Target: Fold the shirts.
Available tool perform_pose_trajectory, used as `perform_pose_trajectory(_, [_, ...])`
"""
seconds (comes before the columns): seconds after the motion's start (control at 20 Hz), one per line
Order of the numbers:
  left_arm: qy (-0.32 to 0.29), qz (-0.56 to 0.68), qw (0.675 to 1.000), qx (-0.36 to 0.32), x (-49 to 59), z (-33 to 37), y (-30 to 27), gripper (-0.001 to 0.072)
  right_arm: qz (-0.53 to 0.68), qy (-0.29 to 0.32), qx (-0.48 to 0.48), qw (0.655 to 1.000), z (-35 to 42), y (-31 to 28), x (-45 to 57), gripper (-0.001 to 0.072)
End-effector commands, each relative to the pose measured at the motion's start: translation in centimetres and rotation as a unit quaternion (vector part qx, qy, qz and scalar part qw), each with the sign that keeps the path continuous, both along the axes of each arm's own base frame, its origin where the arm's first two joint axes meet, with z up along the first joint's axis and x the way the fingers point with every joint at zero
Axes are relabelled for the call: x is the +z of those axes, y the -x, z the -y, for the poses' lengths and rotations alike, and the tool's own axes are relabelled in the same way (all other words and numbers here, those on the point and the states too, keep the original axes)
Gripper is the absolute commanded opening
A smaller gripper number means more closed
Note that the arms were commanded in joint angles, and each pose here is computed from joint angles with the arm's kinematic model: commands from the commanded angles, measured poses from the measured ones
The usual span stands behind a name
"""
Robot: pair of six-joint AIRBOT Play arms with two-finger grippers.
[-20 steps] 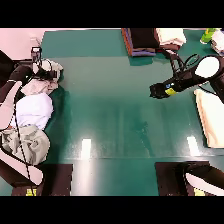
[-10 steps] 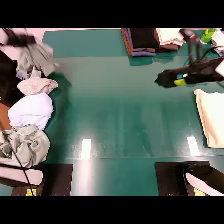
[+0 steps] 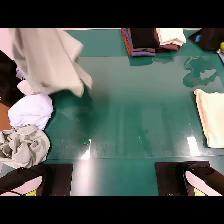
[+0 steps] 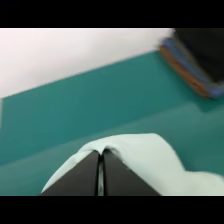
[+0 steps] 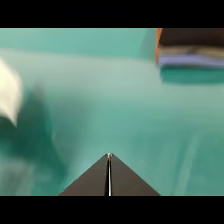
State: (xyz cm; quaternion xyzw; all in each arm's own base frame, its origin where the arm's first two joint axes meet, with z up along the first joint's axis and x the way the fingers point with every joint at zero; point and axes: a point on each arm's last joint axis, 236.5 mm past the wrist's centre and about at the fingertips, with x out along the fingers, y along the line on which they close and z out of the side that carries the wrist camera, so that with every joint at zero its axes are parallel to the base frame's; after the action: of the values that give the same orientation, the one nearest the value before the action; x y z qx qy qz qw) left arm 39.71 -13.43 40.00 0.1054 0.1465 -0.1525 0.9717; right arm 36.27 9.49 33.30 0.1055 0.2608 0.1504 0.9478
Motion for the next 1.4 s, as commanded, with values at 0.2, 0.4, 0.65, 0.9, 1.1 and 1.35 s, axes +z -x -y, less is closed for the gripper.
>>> perform_pose_trajectory(0.2, [-0.077,-0.176,0.931,-0.31,-15.7,26.2,10.6,0.0026,0.024,0.001,-0.029,0.999,2.3,0.6,2.7,0.0018])
perform_pose_trajectory(0.4, [-0.134,-0.263,0.896,-0.331,-25.6,30.7,11.6,0.0594,0.007,0.006,-0.025,1.0,2.3,1.0,2.0,0.0018])
perform_pose_trajectory(0.65, [-0.099,-0.322,0.924,-0.182,-27.3,20.8,1.7,0.061,-0.01,0.01,-0.021,1.0,2.2,1.4,1.2,0.0018])
perform_pose_trajectory(0.9, [-0.05,-0.415,0.908,-0.003,-33.0,6.3,-5.2,0.061,-0.019,0.011,-0.02,1.0,2.2,1.2,0.7,0.0018])
perform_pose_trajectory(1.1, [-0.048,-0.48,0.875,0.049,-40.8,1.9,-5.0,0.061,-0.036,0.014,-0.018,0.999,2.1,1.0,-0.2,0.0019])
perform_pose_trajectory(1.35, [0.03,-0.519,0.853,0.05,-45.6,4.3,-5.2,0.061,-0.086,0.021,-0.01,0.996,2.0,0.4,-2.9,0.0018])
